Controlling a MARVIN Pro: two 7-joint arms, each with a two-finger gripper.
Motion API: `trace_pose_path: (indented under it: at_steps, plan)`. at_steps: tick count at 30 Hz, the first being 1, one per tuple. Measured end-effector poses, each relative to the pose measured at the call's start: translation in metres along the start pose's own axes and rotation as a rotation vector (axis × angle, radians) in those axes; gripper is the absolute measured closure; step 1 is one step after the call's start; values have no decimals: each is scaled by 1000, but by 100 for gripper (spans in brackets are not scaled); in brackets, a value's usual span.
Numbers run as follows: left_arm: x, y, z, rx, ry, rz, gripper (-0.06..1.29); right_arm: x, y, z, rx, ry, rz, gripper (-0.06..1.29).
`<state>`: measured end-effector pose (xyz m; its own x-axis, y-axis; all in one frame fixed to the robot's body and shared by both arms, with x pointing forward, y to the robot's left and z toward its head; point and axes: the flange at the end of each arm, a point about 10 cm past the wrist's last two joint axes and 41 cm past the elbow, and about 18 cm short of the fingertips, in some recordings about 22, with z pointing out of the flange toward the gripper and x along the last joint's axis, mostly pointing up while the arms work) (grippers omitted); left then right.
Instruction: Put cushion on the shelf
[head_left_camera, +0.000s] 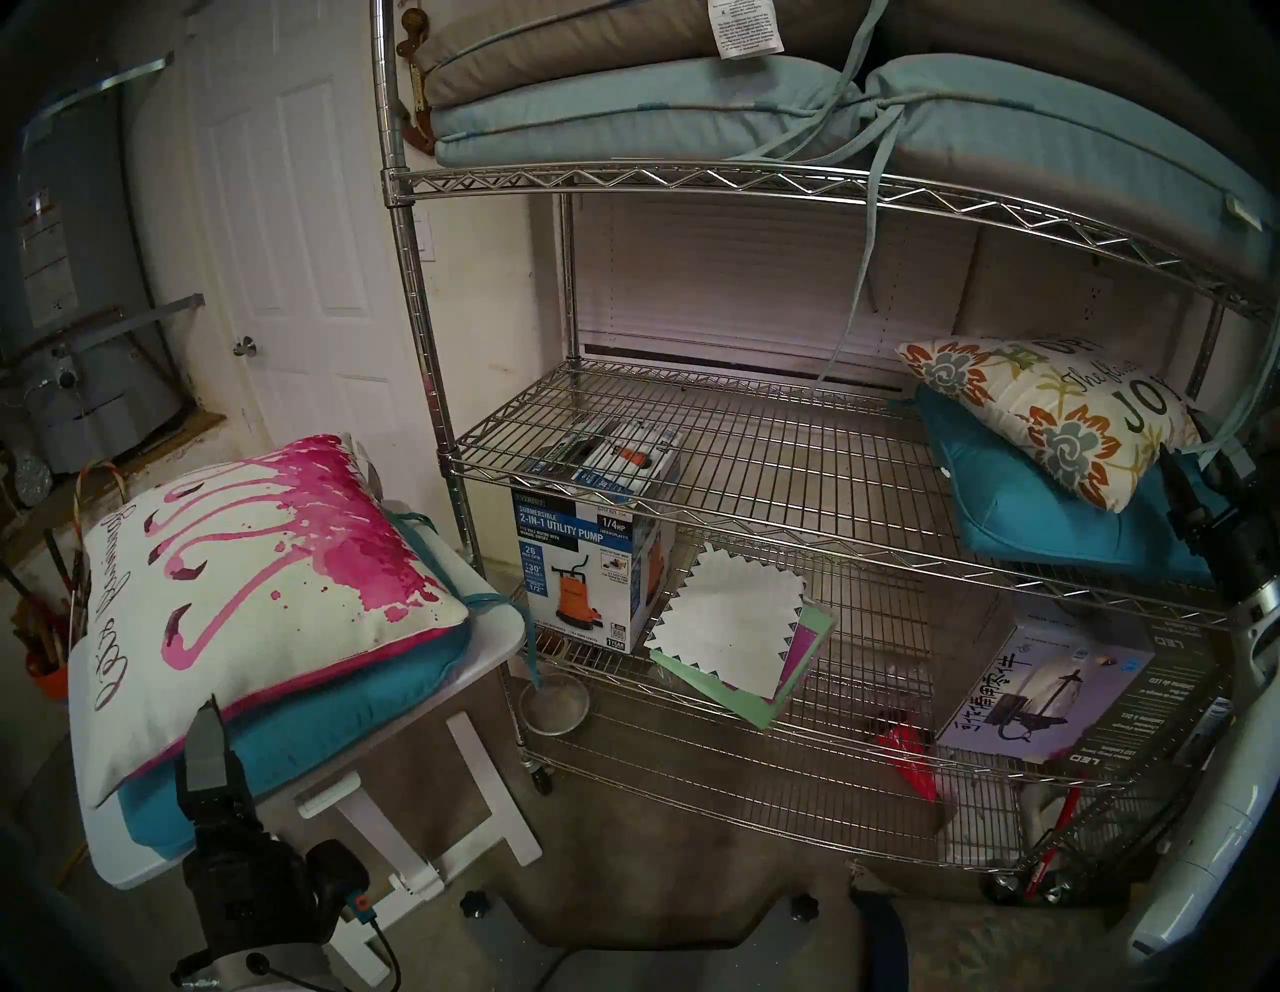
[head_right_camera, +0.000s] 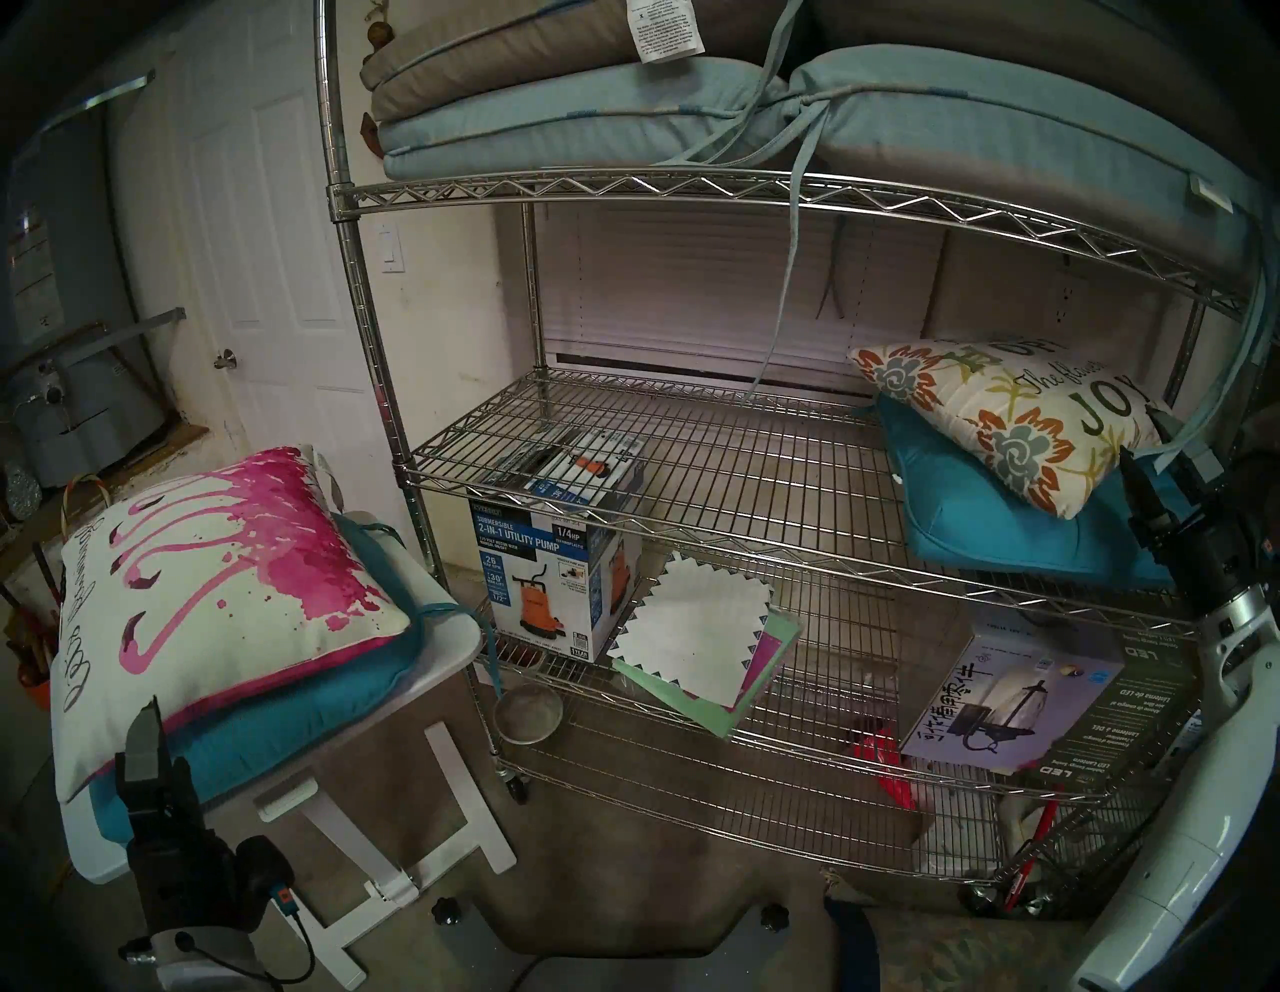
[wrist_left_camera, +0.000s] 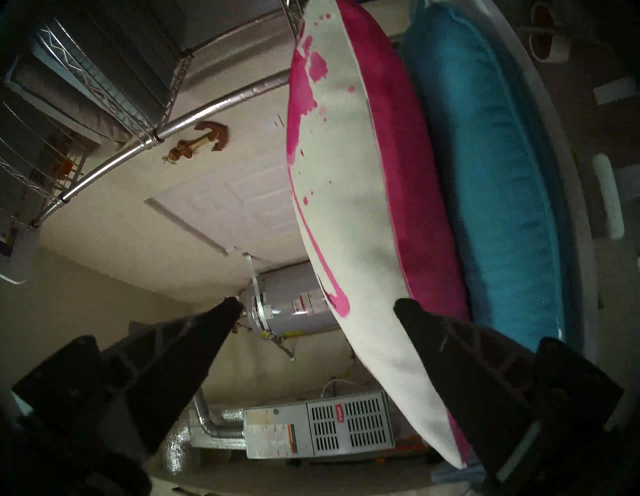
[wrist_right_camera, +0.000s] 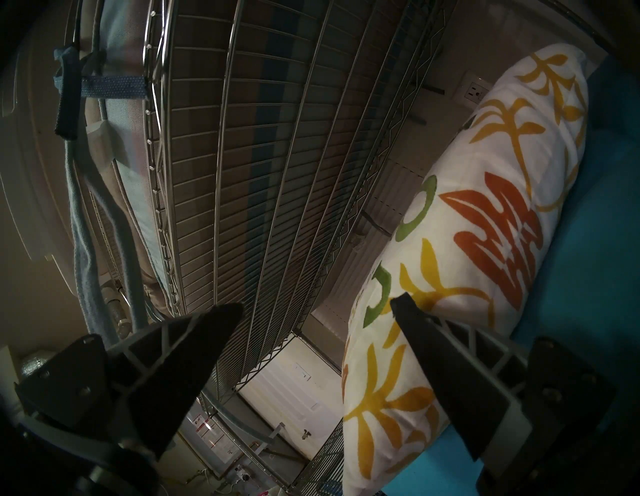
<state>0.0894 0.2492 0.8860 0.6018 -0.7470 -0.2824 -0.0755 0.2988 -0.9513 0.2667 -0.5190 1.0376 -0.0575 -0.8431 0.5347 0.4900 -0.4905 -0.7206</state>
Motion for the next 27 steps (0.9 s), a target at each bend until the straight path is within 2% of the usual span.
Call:
trace_pose_path:
  at_steps: [15, 27]
  plan:
    - [-29, 4, -11, -36, -250, 54, -4, 0, 0, 0, 1, 0, 0, 2]
    - [-42, 5, -14, -47, -375, 59, -4, 0, 0, 0, 2, 0, 0, 2]
